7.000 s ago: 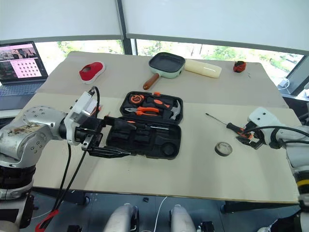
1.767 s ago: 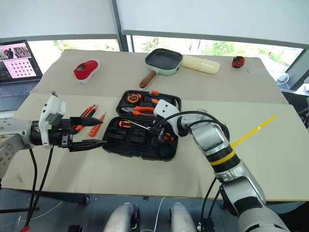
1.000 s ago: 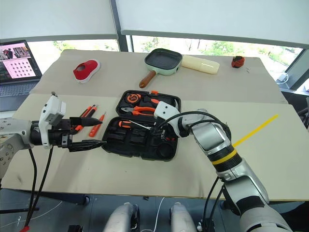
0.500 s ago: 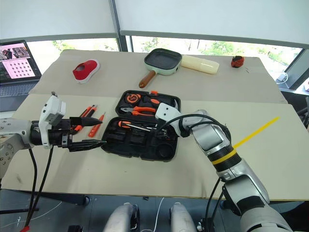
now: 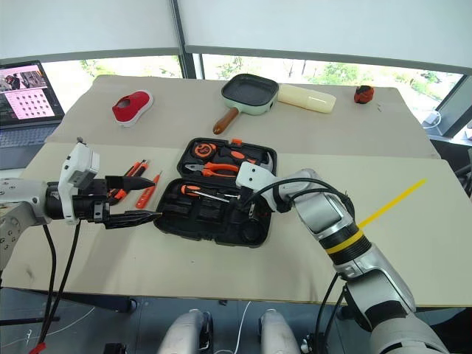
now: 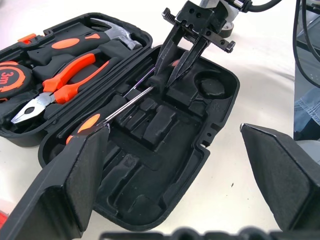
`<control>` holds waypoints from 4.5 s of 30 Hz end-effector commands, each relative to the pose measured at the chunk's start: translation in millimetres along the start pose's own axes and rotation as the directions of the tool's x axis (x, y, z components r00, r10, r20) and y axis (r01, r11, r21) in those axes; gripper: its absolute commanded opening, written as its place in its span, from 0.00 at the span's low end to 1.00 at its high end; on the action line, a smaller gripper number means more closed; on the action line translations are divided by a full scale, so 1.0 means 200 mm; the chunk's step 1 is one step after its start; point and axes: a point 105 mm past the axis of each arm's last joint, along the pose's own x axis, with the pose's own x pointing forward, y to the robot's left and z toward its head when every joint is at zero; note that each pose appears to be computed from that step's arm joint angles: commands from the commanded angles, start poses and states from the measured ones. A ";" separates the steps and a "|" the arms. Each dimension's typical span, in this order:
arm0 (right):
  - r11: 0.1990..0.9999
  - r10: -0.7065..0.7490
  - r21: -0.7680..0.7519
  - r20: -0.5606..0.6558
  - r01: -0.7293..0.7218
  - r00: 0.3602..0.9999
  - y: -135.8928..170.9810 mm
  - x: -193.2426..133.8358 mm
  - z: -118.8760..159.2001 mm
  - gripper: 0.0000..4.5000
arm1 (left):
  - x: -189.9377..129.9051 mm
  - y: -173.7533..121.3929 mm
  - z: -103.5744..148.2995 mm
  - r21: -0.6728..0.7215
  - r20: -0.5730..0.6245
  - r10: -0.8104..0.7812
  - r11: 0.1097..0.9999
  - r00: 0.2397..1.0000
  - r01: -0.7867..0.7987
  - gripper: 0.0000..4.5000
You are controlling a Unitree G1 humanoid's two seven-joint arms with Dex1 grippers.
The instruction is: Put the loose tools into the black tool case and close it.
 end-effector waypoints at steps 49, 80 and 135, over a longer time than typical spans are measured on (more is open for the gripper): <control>0.997 0.034 0.072 0.079 -0.039 0.996 0.06 0.05 0.12 0.01 | -0.01 0.00 0.04 0.069 0.009 0.008 0.998 1.000 -0.008 1.00; 0.996 0.039 0.050 0.453 -0.069 0.890 0.07 -0.54 0.32 0.63 | -0.27 0.03 -0.16 -0.078 -0.051 0.351 0.932 0.935 -0.354 1.00; 0.971 -0.214 0.188 0.417 0.147 0.883 0.35 -0.69 0.19 1.00 | 0.19 0.56 -0.49 -0.328 -0.714 0.218 0.735 0.665 -0.594 0.09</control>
